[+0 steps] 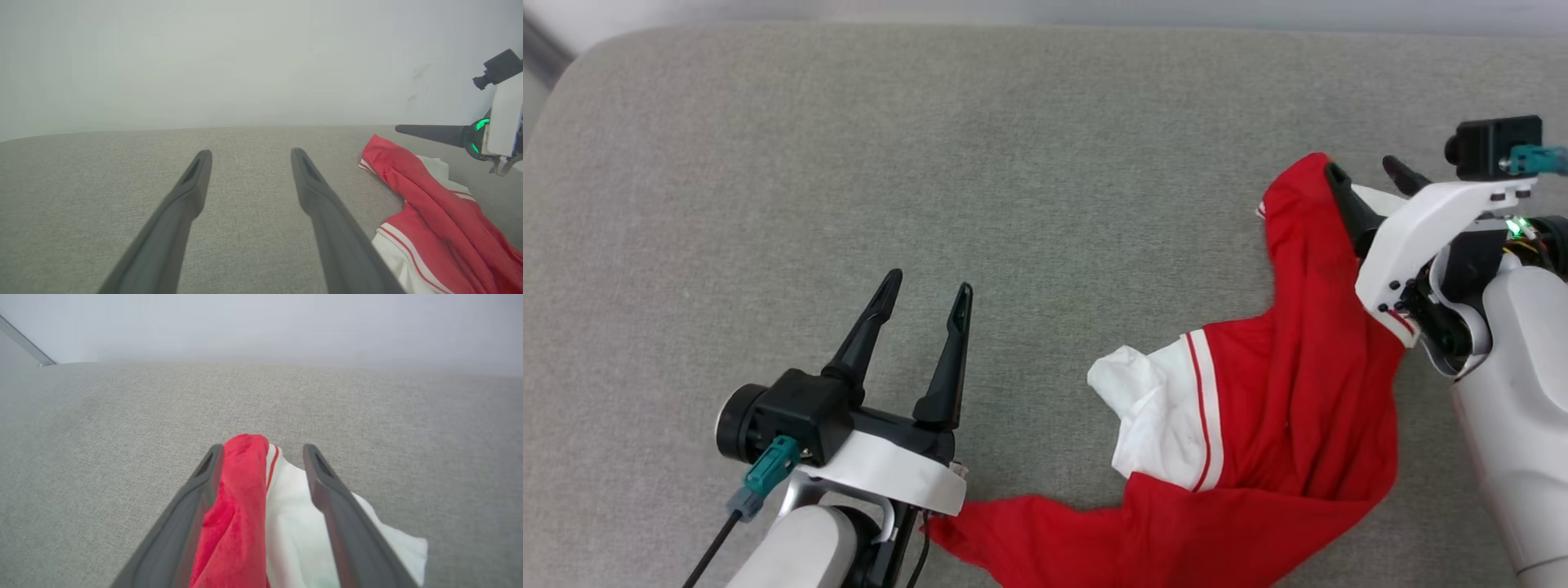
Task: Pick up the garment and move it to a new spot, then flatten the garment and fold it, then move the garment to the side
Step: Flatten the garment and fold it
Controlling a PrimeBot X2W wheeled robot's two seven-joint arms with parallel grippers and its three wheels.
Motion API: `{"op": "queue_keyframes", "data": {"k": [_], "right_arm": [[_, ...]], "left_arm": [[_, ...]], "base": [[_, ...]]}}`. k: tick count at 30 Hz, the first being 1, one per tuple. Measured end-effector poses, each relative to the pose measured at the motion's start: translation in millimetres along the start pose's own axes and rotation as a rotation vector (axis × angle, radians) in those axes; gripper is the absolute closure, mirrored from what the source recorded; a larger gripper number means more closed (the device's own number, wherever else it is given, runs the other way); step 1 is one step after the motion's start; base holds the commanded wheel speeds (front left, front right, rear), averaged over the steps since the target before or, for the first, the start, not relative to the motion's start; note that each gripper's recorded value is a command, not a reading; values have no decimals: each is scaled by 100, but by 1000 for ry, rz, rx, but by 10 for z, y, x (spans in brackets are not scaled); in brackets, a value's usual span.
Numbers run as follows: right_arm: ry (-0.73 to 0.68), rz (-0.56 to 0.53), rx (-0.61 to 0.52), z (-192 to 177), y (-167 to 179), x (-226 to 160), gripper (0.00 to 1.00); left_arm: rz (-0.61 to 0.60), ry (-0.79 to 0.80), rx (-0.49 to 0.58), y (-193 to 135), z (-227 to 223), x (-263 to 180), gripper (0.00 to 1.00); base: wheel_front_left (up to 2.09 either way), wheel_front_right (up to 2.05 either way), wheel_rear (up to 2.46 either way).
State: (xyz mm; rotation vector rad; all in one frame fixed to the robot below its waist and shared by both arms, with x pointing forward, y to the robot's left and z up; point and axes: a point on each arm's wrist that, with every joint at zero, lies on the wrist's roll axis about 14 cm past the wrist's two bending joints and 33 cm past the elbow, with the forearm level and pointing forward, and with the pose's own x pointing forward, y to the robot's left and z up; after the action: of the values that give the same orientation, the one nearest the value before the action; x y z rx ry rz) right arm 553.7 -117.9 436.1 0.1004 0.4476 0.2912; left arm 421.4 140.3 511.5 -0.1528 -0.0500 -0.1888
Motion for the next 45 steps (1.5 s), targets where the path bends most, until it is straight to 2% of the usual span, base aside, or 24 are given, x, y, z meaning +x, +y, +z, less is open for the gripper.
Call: {"op": "queue_keyframes", "data": {"k": [3,5,9,12,16,21,27,28,29,30,31,35,39,42,45], "right_arm": [[-68,-33,7,99,-139,-135,0],[-61,-79,21,80,-335,-242,0],[34,-182,52,-67,-784,-466,0],[129,-217,76,-217,-956,-555,0],[230,-204,94,-428,-929,-533,0],[306,-143,102,-594,-713,-382,0],[464,-103,119,-847,-584,-270,0],[483,-101,118,-861,-581,-261,12],[502,-98,122,-875,-574,-257,59],[516,-96,121,-874,-573,-252,97],[522,-95,115,-872,-574,-251,100],[501,-101,79,-776,-598,-269,100],[421,-106,41,-520,-631,-350,100],[351,-148,16,-290,-817,-543,100],[351,-208,24,-334,-1035,-839,100]], "left_arm": [[-6,-15,1,-18,46,16,0],[-8,-29,3,-35,91,26,0],[-20,-46,6,-78,150,26,0],[-18,-49,8,-76,161,30,0],[-15,-38,3,-66,115,33,0],[-2,-12,-2,-25,19,40,0],[15,9,-3,43,-65,53,0],[18,13,-2,54,-76,53,0],[19,16,-2,61,-88,52,0],[20,18,-3,63,-95,53,0],[22,19,-3,66,-101,54,0],[22,18,-6,55,-99,54,0],[18,5,-9,30,-48,34,0],[9,8,-20,-20,-49,3,0],[-9,7,-28,-83,-44,9,0]], "base": [[0,0,0],[0,0,0],[0,0,0],[0,0,0],[0,0,0],[0,0,0],[0,0,0],[0,0,0],[0,0,0],[0,0,0],[0,0,0],[0,0,0],[0,0,0],[0,0,0],[0,0,0]]}}
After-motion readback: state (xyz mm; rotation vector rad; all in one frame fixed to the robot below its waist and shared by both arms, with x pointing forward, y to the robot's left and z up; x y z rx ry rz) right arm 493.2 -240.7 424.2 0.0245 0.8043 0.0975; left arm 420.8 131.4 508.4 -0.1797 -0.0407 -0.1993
